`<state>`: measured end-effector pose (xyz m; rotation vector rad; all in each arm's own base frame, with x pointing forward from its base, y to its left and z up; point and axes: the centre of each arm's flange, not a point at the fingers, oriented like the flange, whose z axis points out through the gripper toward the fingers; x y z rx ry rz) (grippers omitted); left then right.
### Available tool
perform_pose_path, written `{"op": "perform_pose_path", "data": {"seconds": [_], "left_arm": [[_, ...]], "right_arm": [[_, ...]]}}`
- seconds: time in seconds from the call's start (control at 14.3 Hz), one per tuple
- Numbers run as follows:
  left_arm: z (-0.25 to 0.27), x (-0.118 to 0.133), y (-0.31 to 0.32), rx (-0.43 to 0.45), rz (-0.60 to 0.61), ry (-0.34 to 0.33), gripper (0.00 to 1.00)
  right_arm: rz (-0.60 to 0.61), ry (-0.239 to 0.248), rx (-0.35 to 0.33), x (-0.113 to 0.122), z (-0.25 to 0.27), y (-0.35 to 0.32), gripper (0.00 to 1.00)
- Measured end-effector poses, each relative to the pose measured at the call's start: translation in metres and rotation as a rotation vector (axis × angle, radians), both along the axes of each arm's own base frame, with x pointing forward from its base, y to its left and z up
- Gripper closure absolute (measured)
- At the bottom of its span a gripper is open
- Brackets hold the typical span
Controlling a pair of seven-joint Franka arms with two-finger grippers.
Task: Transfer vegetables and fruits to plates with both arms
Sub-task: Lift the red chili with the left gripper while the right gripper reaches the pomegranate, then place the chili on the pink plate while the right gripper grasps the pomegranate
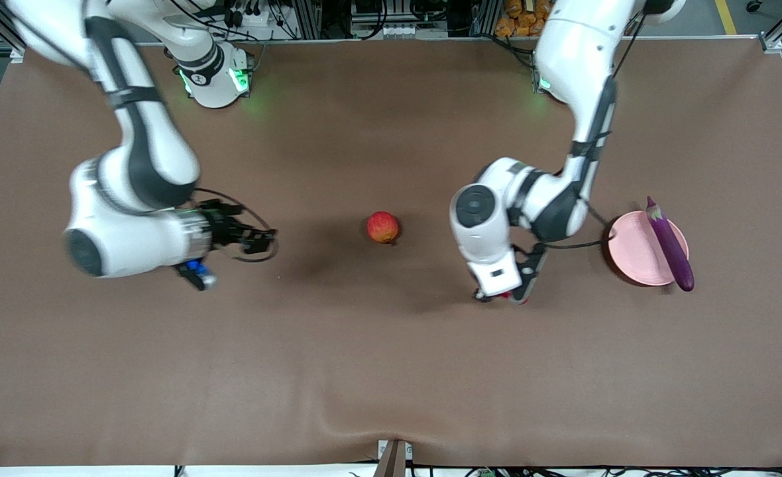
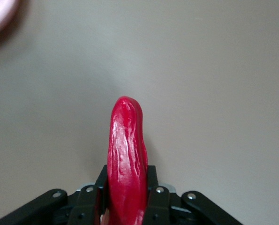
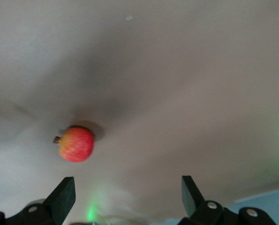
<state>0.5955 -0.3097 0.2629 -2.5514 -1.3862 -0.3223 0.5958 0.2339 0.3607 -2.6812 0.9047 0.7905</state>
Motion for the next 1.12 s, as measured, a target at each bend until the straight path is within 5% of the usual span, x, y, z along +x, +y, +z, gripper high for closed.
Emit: {"op": "perform_pose_path", "data": {"seconds": [0.49, 0.63, 0.91, 1.12], "left_arm": [[0.019, -0.009, 0.210, 0.051, -0.119, 0.408, 0.66], [0.010, -0.014, 0.249, 0.028, -0.169, 0.485, 0.66], [-0.042, -0.026, 0.275, 0.081, -0.302, 0.631, 0.66], [-0.062, -0.023, 0.277, 0.117, -0.329, 0.641, 0.66]], "right_arm": [[0.072, -0.204, 0.017, -0.032, -0.025, 0.135, 0.00], [0.084, -0.264, 0.027, -0.041, -0.045, 0.167, 0.00], [0.148, -0.299, 0.010, -0.067, -0.088, 0.210, 0.00], [0.257, -0.317, -0.070, -0.087, -0.117, 0.218, 0.00]]}}
